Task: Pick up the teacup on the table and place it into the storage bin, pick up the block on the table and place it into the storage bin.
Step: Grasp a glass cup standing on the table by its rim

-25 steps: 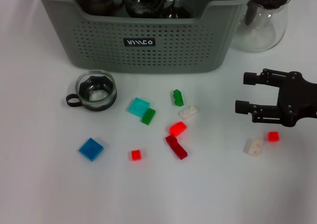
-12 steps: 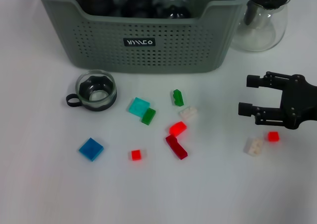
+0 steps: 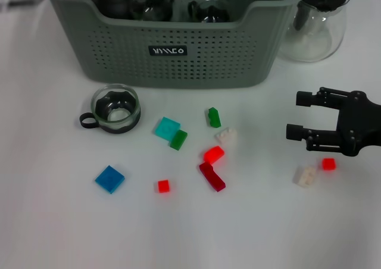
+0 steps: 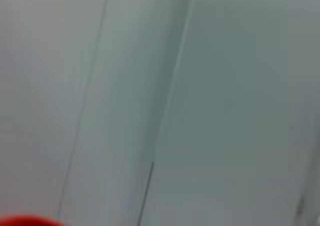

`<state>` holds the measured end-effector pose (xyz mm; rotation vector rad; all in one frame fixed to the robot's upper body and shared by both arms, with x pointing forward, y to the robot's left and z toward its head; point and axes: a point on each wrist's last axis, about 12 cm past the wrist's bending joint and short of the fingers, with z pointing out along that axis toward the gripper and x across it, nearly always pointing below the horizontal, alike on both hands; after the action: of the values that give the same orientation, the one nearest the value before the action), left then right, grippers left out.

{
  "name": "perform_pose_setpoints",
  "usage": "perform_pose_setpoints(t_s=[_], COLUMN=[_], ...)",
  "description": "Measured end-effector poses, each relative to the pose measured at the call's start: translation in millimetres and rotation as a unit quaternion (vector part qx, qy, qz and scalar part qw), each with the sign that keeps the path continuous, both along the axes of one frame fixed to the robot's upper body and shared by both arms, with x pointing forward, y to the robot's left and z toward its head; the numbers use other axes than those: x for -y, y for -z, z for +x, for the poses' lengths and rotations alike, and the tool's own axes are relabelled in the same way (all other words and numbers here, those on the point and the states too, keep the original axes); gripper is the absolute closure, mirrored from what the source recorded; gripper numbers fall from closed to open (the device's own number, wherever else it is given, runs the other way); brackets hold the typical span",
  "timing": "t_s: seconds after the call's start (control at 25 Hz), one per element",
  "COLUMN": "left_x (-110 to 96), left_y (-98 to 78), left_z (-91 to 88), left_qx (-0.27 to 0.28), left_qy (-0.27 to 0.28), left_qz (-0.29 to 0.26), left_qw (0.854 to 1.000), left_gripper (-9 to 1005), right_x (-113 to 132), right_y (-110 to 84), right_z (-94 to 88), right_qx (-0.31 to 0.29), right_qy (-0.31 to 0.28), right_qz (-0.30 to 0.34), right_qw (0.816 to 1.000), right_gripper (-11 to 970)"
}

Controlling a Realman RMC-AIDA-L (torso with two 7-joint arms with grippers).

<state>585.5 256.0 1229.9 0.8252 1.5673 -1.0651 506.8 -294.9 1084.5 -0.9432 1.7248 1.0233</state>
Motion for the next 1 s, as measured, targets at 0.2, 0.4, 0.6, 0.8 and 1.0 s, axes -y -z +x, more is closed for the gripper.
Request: perform_pose_setpoints(t_s=[0.2, 0.4, 0.6, 0.8, 1.0], left_x=[-37.2, -52.2, -49.5, -24.9, 0.2], left_y=[47.3, 78.9, 83.0, 70.5, 67.6], left_z=[-45.4, -71.3, -72.7, -62.6, -46.7], left_qx=[0.026, -0.018, -0.111, -0.119, -0.083], left_qy=[0.014, 0.023, 0.026, 0.034, 0.034], left_qz=[0.019, 0.139, 0.258, 0.345, 0.392], left_qw=[0.999, 0.99, 0.959, 0.93, 0.915], left_gripper=[500, 500, 500, 512, 524], right_x=[0.4, 0.1, 0.8, 0.9, 0.2], right_y=[0.2, 0.0, -0.2, -0.5, 0.7], right_z=[0.3, 0.7, 0.7, 1.4, 1.4], right_qx=[-0.001, -0.003, -0.005, -0.004, -0.006], right_qy=[0.001, -0.001, 0.0, 0.001, -0.001], right_qz=[0.0, -0.001, 0.0, -0.001, -0.003], right_qw=[1.0, 1.0, 1.0, 1.0, 1.0], right_gripper=[126, 127, 127, 127, 126])
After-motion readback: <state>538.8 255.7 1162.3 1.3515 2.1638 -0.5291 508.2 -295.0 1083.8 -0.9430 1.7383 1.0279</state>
